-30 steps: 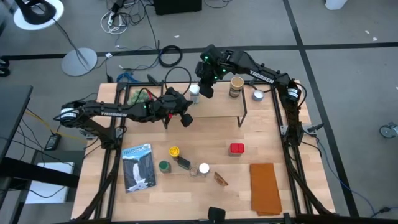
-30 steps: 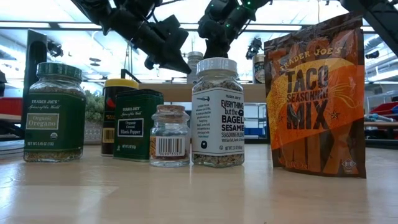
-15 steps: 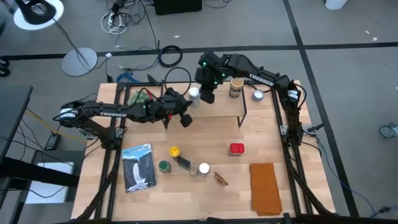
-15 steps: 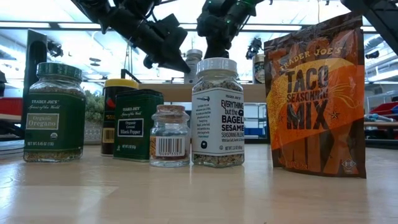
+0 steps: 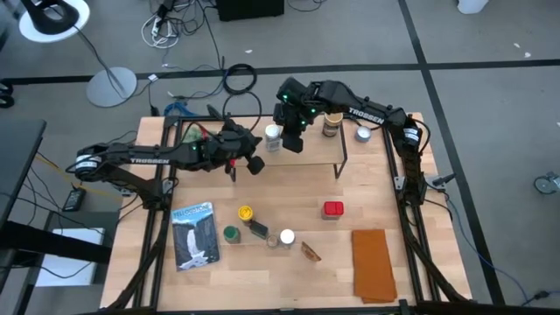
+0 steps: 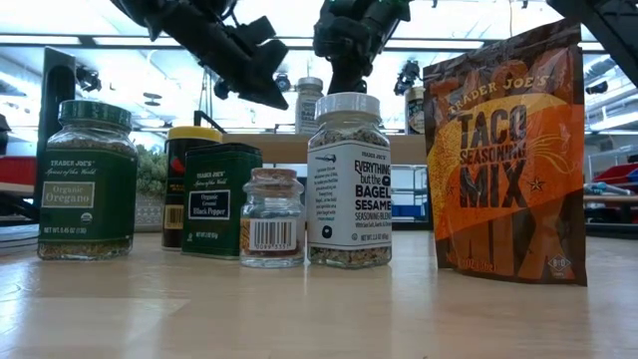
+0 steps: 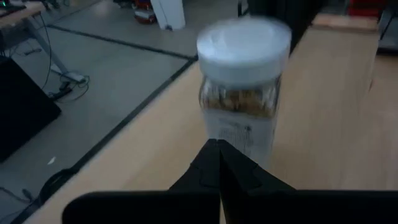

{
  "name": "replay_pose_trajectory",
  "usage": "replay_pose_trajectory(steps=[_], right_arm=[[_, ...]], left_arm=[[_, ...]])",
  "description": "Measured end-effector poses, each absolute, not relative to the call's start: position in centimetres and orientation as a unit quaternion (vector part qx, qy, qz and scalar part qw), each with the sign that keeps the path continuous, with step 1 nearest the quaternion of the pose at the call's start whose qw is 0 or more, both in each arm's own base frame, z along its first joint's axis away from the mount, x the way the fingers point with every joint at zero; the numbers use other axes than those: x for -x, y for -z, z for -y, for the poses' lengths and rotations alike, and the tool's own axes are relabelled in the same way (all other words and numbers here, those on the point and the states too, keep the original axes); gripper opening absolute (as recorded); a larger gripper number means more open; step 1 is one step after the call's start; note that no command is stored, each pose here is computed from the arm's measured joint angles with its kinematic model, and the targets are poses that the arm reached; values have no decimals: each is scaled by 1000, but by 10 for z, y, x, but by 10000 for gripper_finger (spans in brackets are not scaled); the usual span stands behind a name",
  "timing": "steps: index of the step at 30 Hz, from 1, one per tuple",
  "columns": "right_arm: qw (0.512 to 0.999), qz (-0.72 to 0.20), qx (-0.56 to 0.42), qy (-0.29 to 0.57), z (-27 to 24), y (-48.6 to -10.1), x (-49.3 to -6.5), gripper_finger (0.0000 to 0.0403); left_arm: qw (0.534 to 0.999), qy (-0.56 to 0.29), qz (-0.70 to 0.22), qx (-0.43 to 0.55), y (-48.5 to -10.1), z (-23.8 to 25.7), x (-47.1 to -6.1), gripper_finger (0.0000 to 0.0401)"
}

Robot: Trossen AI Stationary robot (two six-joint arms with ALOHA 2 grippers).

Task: Shelf spices
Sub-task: Put the right white seasoning bottle on the shelf

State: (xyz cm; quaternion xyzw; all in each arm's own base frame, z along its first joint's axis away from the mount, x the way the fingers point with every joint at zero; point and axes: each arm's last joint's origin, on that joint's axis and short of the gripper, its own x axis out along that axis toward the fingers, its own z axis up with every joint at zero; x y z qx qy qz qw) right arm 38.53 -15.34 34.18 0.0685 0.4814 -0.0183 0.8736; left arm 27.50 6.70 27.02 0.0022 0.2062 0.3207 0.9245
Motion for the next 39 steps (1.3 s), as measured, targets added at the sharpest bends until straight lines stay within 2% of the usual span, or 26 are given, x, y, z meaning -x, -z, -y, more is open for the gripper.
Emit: replay_pose_trajectory(steps=[4,8,12,16,21,25,32,39], right_arm=[[866,-495,-71,19,152,-340,-383,0],[862,-502,-65,33,152,-340,-382,0],[860,-506,-55,44,151,-340,-383,0],[856,-513,-37,52,146,-339,-384,0],[857,-512,-34,53,142,-347,-379,0],[850,-517,-33,91,141,-353,-372,0],[854,-497,-43,150,125,-385,-335,0],[871,-448,-69,188,75,-421,-275,0]], left_arm=[[923,-321,-209,-4,-274,-66,-270,0],[908,-362,-211,-19,-283,-61,-257,0],[913,-364,-182,-18,-295,-53,-234,0],[919,-361,-159,-11,-287,-46,-202,0],[943,-317,-103,20,-274,-38,-167,0],[952,-296,-74,27,-270,-34,-148,0],[953,-294,-66,12,-271,-32,-135,0],[954,-292,-68,4,-272,-32,-135,0]])
